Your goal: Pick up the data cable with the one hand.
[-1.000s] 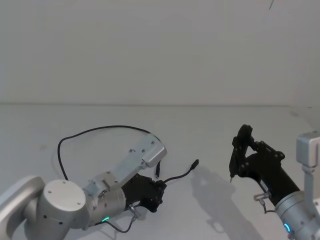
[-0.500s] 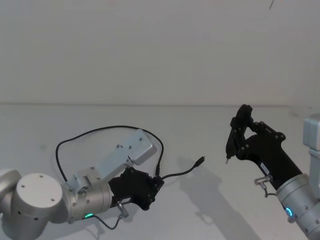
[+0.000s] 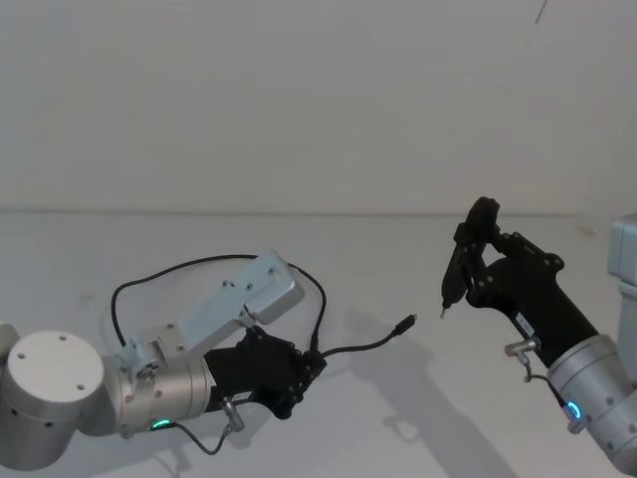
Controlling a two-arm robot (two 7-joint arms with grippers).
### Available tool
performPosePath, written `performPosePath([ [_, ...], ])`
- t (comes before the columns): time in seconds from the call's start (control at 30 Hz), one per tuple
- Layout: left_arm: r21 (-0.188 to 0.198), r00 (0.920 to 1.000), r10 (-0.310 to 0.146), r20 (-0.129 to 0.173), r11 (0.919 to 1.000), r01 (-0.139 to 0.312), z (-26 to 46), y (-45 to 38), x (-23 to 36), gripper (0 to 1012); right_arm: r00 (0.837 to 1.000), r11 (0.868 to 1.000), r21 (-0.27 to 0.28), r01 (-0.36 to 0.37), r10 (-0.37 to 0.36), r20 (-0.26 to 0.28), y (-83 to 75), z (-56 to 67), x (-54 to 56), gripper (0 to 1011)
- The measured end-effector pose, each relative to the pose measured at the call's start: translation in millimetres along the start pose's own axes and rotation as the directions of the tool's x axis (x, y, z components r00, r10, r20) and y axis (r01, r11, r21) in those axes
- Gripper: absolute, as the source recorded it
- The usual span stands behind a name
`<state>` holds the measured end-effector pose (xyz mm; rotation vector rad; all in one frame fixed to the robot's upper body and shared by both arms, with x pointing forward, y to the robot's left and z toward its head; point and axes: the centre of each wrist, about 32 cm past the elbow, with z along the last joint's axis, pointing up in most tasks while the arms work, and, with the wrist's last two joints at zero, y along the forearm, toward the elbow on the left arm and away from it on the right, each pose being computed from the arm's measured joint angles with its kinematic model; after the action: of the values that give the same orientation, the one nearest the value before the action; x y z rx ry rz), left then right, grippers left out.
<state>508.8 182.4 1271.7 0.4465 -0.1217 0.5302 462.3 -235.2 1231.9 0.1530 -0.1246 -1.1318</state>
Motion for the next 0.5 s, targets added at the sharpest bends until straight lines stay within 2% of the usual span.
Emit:
performPosePath([
  [0.5, -0.003, 0.9998, -0.018, 0.008, 0.9998, 0.018, 3.3, 4.5, 3.1, 37, 1.0, 1.0, 0.004, -0.027, 0.028, -0.014, 8.2, -1.2, 4.9, 279],
])
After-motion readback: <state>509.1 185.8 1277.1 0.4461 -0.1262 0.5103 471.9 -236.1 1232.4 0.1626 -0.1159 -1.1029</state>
